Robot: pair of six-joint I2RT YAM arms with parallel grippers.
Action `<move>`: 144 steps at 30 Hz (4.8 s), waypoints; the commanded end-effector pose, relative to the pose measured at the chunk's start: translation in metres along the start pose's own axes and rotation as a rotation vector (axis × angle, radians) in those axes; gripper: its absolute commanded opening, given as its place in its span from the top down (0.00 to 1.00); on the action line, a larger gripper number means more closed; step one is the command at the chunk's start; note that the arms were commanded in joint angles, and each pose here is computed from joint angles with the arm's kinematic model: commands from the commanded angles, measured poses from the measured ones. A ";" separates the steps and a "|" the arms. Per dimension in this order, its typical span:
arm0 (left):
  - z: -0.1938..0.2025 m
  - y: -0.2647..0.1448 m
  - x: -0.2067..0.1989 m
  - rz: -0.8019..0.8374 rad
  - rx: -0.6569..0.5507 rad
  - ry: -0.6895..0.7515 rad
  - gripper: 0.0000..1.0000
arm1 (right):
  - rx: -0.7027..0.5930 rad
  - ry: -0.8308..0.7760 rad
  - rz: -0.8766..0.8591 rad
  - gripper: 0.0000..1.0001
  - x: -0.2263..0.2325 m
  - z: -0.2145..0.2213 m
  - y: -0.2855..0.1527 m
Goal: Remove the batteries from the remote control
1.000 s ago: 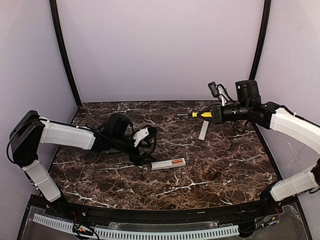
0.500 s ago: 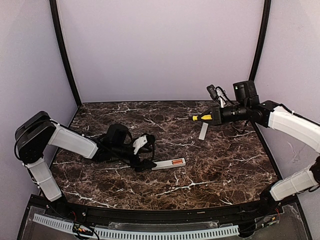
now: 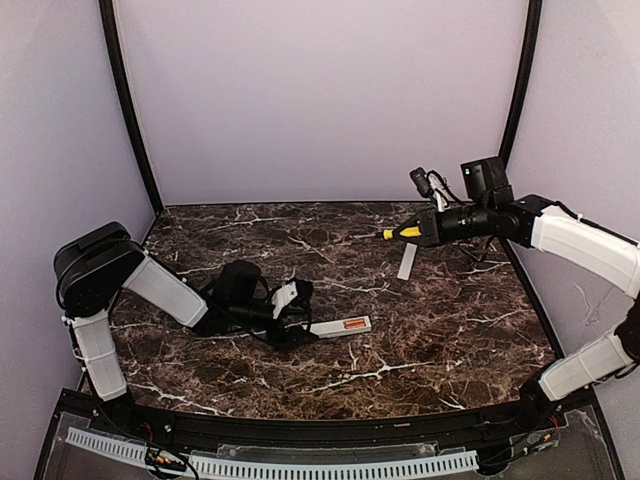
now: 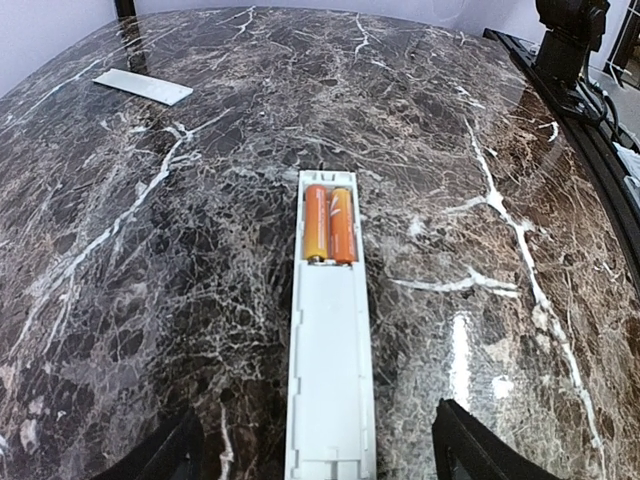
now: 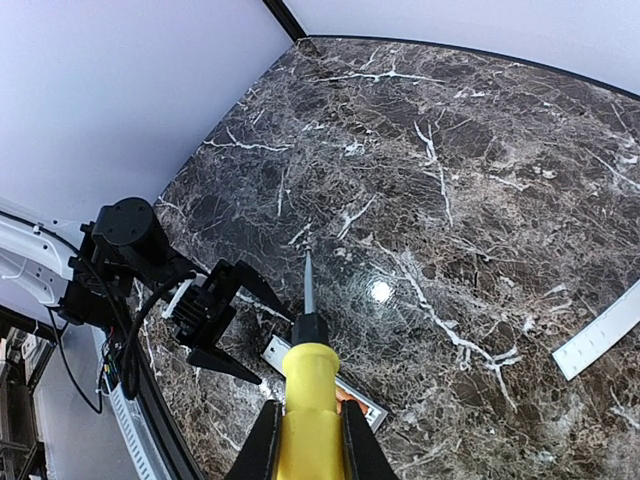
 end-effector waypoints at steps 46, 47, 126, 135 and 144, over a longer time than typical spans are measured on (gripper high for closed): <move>-0.034 0.011 -0.017 -0.140 0.021 0.303 0.99 | 0.249 0.055 0.061 1.00 0.005 0.021 -0.016; -0.033 0.010 -0.016 -0.153 0.038 0.310 0.99 | 0.263 0.052 0.063 1.00 0.006 0.022 -0.016; -0.034 0.016 -0.022 -0.265 0.159 0.365 1.00 | 0.532 0.160 0.222 1.00 -0.009 0.088 0.064; -0.033 0.017 -0.023 -0.261 0.165 0.363 1.00 | 0.515 0.157 0.212 1.00 -0.007 0.084 0.066; -0.034 0.018 -0.023 -0.263 0.167 0.364 1.00 | 0.526 0.162 0.194 1.00 -0.007 0.085 0.070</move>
Point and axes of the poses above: each gripper's point midway between its finger pads, its own y axis out along the fingers, its own x axis along the line the jaws close on, z = x × y, the point moved 6 cm from there along -y, back along the fingers, and after that the axes turned 5 degrees about -y, right-handed, at the moved point
